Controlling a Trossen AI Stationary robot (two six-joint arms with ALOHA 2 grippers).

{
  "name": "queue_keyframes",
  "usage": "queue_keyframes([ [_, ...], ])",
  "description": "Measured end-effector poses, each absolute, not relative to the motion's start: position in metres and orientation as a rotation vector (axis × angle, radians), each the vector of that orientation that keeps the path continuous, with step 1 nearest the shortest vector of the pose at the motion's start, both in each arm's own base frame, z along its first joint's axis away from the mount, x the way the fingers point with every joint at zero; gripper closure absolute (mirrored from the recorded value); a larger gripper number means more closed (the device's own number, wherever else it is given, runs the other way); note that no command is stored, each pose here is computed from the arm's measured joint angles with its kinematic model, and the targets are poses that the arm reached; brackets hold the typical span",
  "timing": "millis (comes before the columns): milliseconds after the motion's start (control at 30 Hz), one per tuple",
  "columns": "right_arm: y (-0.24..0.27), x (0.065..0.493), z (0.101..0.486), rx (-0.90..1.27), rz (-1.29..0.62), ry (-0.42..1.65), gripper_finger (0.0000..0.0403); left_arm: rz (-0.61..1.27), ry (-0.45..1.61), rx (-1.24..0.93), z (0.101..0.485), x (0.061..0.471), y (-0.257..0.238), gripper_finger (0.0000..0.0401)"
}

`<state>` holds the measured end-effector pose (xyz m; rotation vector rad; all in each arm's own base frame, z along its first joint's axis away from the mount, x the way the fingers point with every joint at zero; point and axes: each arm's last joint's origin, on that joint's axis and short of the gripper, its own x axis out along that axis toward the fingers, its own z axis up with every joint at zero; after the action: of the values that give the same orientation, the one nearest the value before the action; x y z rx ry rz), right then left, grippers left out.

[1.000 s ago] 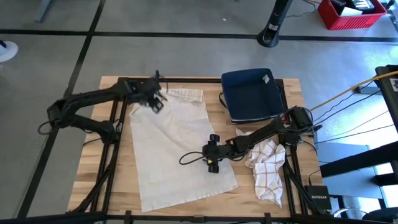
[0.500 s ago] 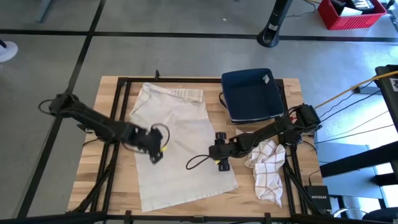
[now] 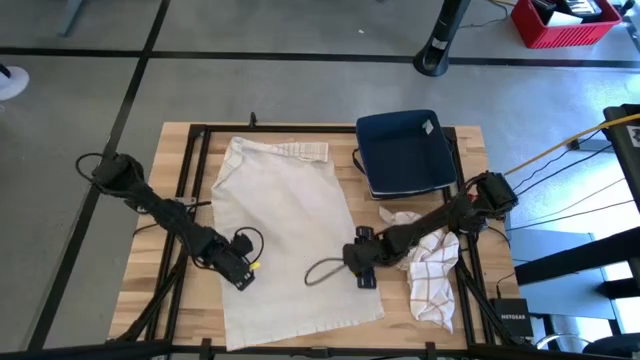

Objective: Fold towel
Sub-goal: Fold the white patterned towel

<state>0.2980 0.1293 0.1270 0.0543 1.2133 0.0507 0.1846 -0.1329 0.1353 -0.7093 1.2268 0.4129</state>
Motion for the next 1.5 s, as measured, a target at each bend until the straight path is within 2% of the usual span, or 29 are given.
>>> queue_keyframes([
  [267, 0.18, 0.277, 0.131, 0.002, 0.098, 1.157, 0.0155, 0.263, 1.2, -0.721, 0.142, 0.189, -0.145, 0.0249],
  [467, 0.182, 0.288, 0.159, -0.101, 0.075, 1.085, 0.0155, 0.231, 1.101, -0.68, 0.193, 0.199, -0.14, 0.0249],
  [567, 0.176, 0.294, 0.164, -0.17, 0.017, 1.048, 0.0155, 0.291, 0.949, -0.618, 0.227, 0.204, -0.128, 0.0249],
  [733, 0.158, 0.311, 0.163, -0.149, -0.145, 0.906, 0.0155, 0.621, 0.639, -0.406, 0.256, 0.212, -0.092, 0.0249],
  [833, 0.145, 0.32, 0.154, -0.09, -0.237, 0.855, 0.0155, 0.794, 0.574, -0.277, 0.254, 0.219, -0.063, 0.0249],
  [1000, 0.134, 0.328, 0.133, -0.057, -0.302, 0.882, 0.0155, 1.043, 0.685, -0.181, 0.232, 0.227, -0.001, 0.0249],
  [1100, 0.132, 0.33, 0.122, -0.07, -0.314, 0.907, 0.0155, 1.152, 0.761, -0.209, 0.223, 0.228, 0.036, 0.0249],
  [1200, 0.133, 0.332, 0.114, -0.08, -0.324, 0.914, 0.0155, 1.19, 0.814, -0.279, 0.213, 0.227, 0.067, 0.0249],
  [1300, 0.134, 0.334, 0.109, -0.081, -0.332, 0.9, 0.0155, 1.128, 0.851, -0.361, 0.197, 0.229, 0.089, 0.0249],
  [1500, 0.134, 0.335, 0.108, -0.086, -0.336, 0.892, 0.0155, 1.179, 0.909, -0.364, 0.173, 0.23, 0.113, 0.0249],
])
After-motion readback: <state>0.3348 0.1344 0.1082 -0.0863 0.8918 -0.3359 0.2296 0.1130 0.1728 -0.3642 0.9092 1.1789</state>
